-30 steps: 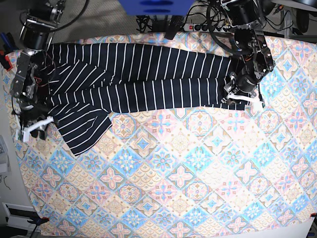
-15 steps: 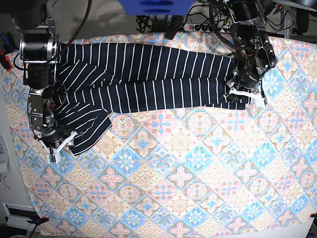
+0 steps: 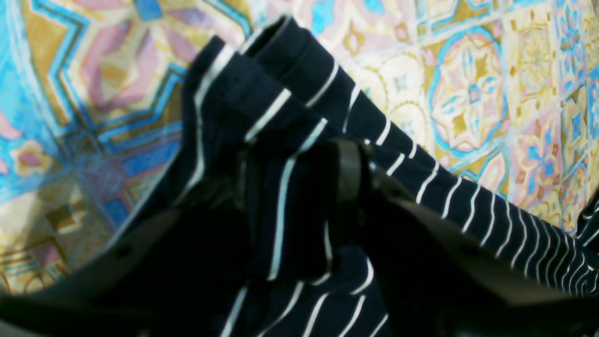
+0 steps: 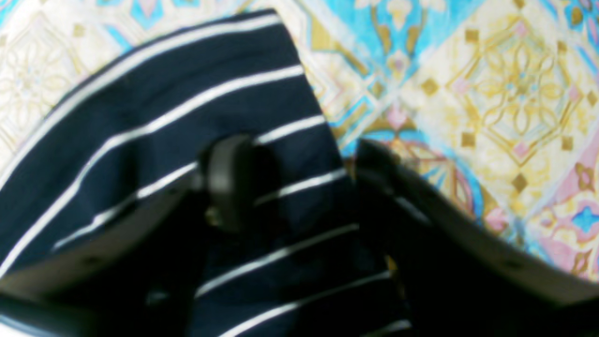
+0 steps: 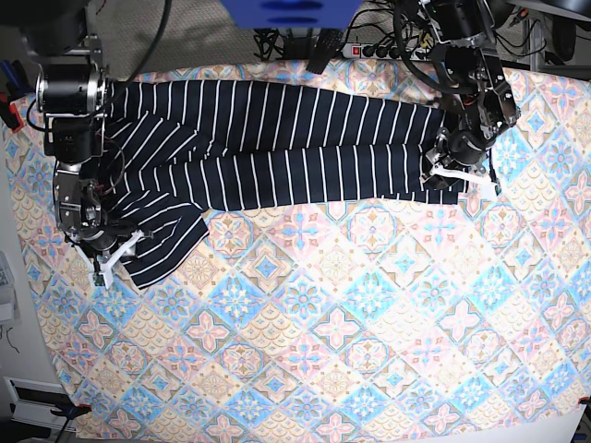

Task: Fold the T-shirt properly
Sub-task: 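Grasp both ends of the folded strip with both grippers, then hold the strip ends and adjust the right gripper's grip on its end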

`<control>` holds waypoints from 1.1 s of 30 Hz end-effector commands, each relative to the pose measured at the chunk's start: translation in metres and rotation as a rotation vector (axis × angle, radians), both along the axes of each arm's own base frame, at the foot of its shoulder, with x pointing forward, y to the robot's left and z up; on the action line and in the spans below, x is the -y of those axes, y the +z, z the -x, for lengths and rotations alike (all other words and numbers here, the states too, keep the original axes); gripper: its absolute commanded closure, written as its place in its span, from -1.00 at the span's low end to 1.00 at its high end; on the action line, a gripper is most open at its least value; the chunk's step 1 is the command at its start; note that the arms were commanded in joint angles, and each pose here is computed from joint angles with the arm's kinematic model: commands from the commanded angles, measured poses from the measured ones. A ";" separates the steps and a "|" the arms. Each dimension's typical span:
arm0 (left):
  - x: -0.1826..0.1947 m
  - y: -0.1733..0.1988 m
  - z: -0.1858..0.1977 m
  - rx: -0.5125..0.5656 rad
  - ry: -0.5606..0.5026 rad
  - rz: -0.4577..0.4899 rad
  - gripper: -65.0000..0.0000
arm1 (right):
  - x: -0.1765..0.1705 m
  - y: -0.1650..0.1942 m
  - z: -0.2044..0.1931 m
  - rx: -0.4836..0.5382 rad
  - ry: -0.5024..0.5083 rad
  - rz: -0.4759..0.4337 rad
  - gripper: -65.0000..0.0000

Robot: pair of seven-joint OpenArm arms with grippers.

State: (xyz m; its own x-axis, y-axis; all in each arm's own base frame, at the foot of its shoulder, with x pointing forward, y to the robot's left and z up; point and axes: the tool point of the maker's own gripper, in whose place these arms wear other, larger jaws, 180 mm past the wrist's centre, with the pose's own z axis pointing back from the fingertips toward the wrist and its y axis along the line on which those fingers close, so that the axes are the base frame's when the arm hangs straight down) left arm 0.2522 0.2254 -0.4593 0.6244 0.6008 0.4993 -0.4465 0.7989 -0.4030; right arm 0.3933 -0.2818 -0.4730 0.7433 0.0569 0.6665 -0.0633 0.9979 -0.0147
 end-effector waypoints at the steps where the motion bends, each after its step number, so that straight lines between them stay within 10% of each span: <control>1: -0.005 0.008 -0.008 0.028 0.002 -0.018 0.33 | 0.004 0.013 -0.010 0.039 0.017 0.000 0.44; 6: -0.006 0.009 -0.008 0.027 0.001 -0.021 0.33 | -0.005 0.010 -0.004 0.019 0.063 -0.036 0.99; 17: -0.012 0.009 -0.006 0.023 0.003 -0.034 0.33 | 0.028 0.051 0.019 0.067 -0.054 -0.079 1.00; 33: -0.013 0.011 -0.009 0.034 0.006 -0.036 0.33 | 0.026 0.098 0.126 0.046 0.056 0.124 1.00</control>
